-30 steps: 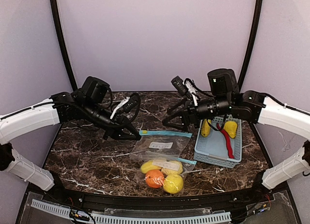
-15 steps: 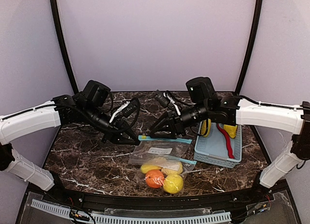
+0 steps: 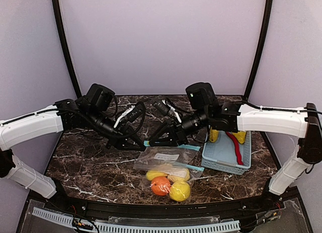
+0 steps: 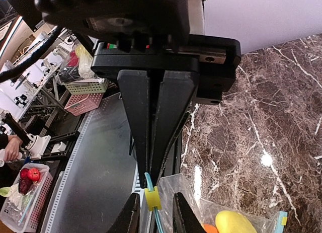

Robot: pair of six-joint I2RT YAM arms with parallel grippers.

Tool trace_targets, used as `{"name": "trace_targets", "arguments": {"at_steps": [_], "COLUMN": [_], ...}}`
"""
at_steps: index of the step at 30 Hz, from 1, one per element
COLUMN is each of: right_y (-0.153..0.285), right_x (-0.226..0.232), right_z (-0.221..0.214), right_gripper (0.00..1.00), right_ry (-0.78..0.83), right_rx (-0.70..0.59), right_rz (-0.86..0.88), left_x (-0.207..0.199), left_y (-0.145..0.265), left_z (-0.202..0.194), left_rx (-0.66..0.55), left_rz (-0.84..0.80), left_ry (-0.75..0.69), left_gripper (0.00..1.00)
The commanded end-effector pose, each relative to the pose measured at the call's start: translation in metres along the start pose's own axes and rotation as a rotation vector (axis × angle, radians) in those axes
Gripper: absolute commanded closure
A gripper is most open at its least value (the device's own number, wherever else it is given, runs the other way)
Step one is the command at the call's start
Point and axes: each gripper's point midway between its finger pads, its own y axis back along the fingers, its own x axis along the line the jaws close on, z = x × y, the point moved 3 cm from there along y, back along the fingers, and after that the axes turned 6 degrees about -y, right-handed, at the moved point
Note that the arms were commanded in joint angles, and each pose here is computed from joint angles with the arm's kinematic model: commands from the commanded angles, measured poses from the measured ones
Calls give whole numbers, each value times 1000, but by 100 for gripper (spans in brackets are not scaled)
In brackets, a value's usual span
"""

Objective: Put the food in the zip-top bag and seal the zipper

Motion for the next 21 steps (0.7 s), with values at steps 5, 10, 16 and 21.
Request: {"name": "trace_targets", "arguments": {"at_steps": [5, 10, 16, 21], "right_y": [-4, -3, 3, 8], "right_x": [7, 3, -3, -10], "right_z": [10, 10, 9, 4], "right_gripper": [90, 95, 96, 96], "right_ry": [41, 46, 49, 47], "right_rx": [-21, -31, -39, -32], "right_rz": [37, -4, -83, -163], "left_x": [4, 13, 33, 42], "left_y": [2, 7, 18, 24], "left_z": [-5, -4, -7, -7], "left_rx": [8, 3, 12, 7], "left_rz": [41, 114, 263, 320], "left_ry": [-9, -14, 3, 10], "left_gripper": [99, 99, 99, 99]}}
